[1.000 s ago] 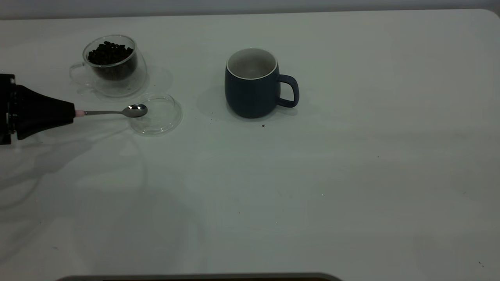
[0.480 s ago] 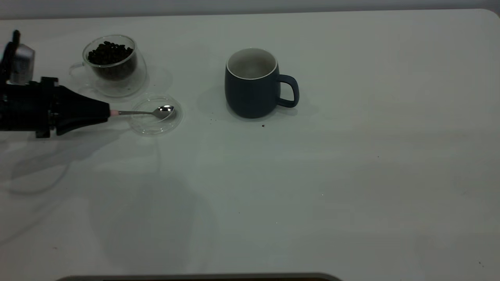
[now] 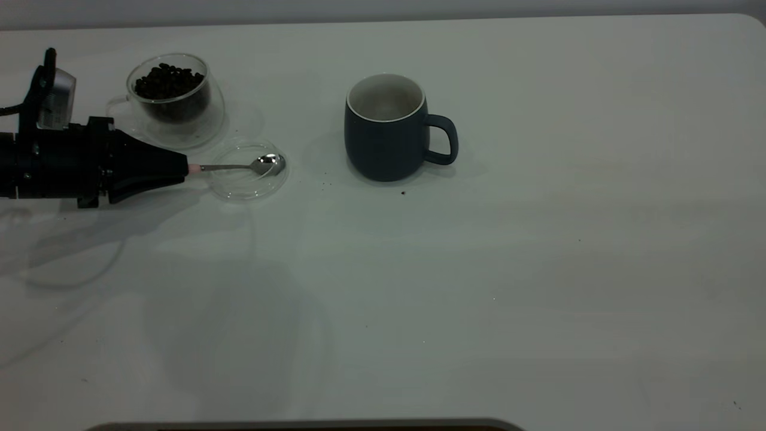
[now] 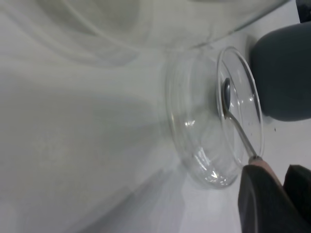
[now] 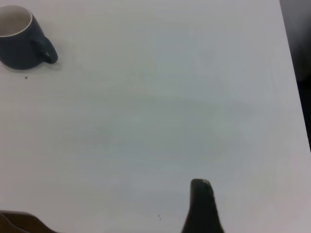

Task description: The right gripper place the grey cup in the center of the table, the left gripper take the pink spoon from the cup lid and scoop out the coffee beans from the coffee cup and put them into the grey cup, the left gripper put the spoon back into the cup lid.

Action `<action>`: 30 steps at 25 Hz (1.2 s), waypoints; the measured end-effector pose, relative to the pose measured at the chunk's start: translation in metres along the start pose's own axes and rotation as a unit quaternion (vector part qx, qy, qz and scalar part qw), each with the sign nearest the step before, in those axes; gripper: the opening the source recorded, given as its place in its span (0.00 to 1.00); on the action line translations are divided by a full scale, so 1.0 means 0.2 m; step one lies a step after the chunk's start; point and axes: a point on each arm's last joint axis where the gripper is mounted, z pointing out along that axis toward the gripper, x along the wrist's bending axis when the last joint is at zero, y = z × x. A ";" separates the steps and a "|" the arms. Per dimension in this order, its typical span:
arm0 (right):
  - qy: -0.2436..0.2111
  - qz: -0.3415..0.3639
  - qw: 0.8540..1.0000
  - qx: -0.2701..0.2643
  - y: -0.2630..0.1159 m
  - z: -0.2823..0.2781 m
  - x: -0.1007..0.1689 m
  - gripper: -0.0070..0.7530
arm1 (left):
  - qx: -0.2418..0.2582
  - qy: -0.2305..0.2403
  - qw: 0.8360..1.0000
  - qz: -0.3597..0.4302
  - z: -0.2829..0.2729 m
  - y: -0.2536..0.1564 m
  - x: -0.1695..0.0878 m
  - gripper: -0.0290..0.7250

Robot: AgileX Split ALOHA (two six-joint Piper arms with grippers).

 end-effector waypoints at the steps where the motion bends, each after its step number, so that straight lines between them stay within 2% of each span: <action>1: 0.000 0.000 1.000 0.000 0.00 0.00 0.00 0.79 | 0.000 0.000 1.000 0.000 0.00 0.00 0.00 0.21; 4: 0.000 0.000 1.000 0.000 0.00 0.00 0.00 0.79 | 0.000 0.002 1.000 0.001 0.00 0.00 0.00 0.29; 12: 0.000 0.000 1.000 0.000 0.00 0.00 0.00 0.79 | 0.003 0.001 1.000 0.026 0.00 0.00 0.00 0.73; 15: 0.000 0.000 1.000 0.000 0.00 0.00 0.00 0.79 | 0.006 0.000 0.999 0.043 0.00 0.02 0.00 0.83; 21: 0.000 0.000 1.000 0.000 0.00 0.00 0.00 0.79 | 0.032 -0.001 0.993 0.111 -0.07 0.16 -0.11 0.85; 24: 0.000 0.000 1.000 0.000 0.00 0.00 0.00 0.79 | 0.053 0.016 0.989 0.135 -0.12 0.25 -0.19 0.84; 27: 0.000 0.000 1.000 0.000 0.00 0.00 0.00 0.79 | 0.063 0.027 0.988 0.138 -0.17 0.31 -0.30 0.83; 30: 0.000 0.000 1.000 0.000 0.00 0.00 0.00 0.79 | 0.066 0.038 0.984 0.159 -0.20 0.39 -0.46 0.83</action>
